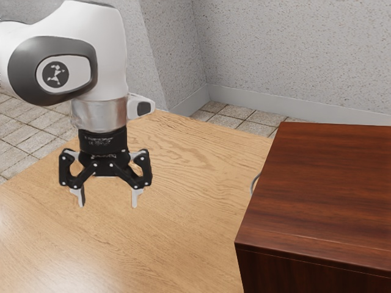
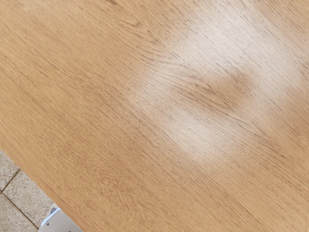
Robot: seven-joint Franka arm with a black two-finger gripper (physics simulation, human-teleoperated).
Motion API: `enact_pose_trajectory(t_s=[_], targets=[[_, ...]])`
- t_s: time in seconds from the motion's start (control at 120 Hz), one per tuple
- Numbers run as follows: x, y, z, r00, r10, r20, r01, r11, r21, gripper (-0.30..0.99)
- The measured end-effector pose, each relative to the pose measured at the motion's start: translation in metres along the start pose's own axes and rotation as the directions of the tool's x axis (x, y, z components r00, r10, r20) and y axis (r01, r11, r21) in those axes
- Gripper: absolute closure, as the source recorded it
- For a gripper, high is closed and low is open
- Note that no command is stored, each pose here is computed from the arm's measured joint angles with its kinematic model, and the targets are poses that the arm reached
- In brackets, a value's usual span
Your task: Pull the drawer handle with one arm to open the drawer
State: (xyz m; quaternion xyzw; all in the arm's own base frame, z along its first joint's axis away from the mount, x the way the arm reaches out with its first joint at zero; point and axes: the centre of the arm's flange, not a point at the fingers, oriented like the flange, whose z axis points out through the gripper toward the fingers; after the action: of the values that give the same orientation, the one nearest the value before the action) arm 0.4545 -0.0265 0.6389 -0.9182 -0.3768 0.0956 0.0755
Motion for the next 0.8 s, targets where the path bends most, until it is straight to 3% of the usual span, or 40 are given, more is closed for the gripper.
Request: enact_pose_trajectory(t_s=[0.1, 0.283, 0.433, 0.55, 0.8], targets=[[0.002, 0.01, -0.008, 0.989, -0.138, -0.046, 0.135, 0.988, -0.076, 0.0], [-0.017, 0.031, -0.024, 0.95, -0.306, -0.07, 0.291, 0.942, -0.167, 0.0], [0.036, 0.04, -0.015, 0.865, -0.502, -0.032, 0.491, 0.856, -0.163, 0.0], [0.031, 0.049, -0.019, 0.837, -0.547, -0.025, 0.532, 0.823, -0.201, 0.0], [0.101, 0.072, 0.008, 0.797, -0.604, 0.025, 0.588, 0.764, -0.265, 0.0]])
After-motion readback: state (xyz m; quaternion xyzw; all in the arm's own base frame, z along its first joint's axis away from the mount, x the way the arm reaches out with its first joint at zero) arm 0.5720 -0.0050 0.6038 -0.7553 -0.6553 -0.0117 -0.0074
